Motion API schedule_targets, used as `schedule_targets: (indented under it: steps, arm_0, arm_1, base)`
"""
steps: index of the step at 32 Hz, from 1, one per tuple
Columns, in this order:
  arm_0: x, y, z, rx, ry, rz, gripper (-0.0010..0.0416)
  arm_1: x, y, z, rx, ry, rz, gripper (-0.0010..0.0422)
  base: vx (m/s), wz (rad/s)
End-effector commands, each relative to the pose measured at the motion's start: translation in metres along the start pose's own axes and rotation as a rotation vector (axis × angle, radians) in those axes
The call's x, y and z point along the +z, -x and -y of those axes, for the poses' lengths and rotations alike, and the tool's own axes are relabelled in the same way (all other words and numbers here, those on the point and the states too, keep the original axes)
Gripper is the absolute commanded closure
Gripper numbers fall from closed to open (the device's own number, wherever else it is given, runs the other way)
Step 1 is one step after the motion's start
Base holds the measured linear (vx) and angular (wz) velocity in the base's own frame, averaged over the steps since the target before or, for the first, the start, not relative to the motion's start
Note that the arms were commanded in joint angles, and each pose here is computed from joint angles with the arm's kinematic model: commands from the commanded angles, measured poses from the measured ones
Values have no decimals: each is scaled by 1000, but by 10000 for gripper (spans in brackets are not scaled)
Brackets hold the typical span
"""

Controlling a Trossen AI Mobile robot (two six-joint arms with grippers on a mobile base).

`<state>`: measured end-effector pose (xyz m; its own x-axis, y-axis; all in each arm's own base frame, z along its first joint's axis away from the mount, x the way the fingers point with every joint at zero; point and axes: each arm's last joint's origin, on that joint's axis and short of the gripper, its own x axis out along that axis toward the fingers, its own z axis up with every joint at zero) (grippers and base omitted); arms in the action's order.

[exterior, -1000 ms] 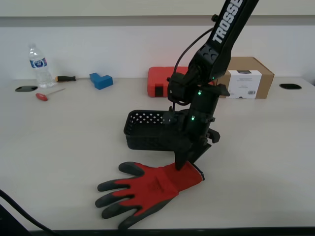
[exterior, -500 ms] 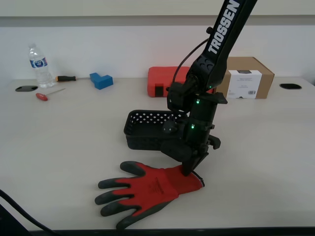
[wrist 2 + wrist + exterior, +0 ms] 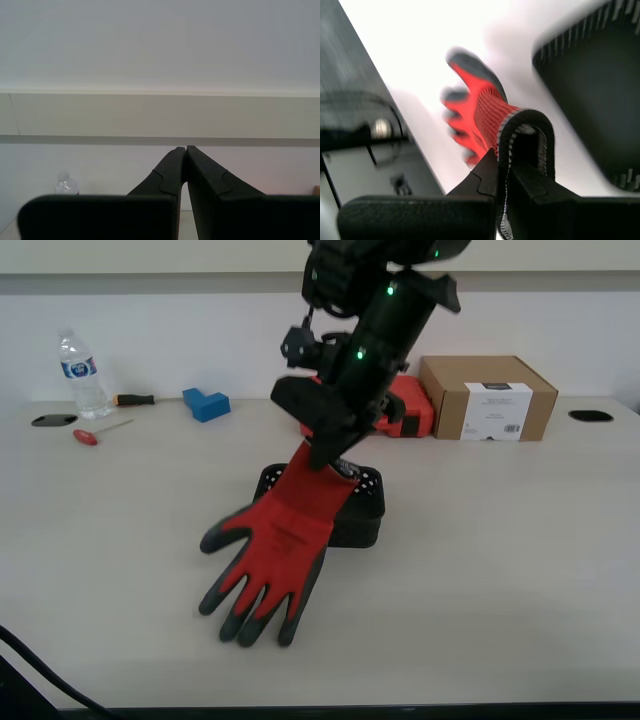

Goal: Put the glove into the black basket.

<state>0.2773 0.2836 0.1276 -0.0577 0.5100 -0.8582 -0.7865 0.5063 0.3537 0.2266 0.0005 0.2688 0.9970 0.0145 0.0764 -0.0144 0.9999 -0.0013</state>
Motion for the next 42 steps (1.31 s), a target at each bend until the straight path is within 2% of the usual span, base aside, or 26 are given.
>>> schedule_targets:
  steps: [1,7,9,11,14,17,22,24,36,38,42]
  arm_0:
    - [9,5,-2,1,8,26,407]
    - [42,32,-11,-2,32,76,407]
    - [58,50,-16,-40,51,92,407]
    - [65,61,-18,-120,72,86,407]
    - [67,69,-10,-174,55,88,407]
    - [64,76,9,-193,13,96,407]
    - [59,87,35,-230,-17,113,407]
    - [52,72,53,-232,-36,79,407]
    - [23,-21,88,-144,-105,-130,407]
    - [19,-30,91,-139,-92,-152,407]
    - [24,-36,80,-145,-51,-139,407]
  arm_1:
    - [1,0,0,0,-1,7,412]
    - [1,0,0,0,-1,6,412]
    - [1,0,0,0,-1,6,412]
    - [1,0,0,0,-1,6,412]
    - [1,0,0,0,-1,6,412]
    - [1,0,0,0,-1,6,412]
    - [1,0,0,0,-1,7,412]
    - [0,0,0,0,-1,5,412]
    - [1,0,0,0,-1,7,412]
    - [1,0,0,0,-1,5,412]
    - [1,0,0,0,-1,6,412]
  base:
    - [0,0]
    - [0,0]
    - [0,0]
    - [0,0]
    - [0,0]
    - [0,0]
    - [0,0]
    - [0,0]
    - [0,0]
    - [0,0]
    - [0,0]
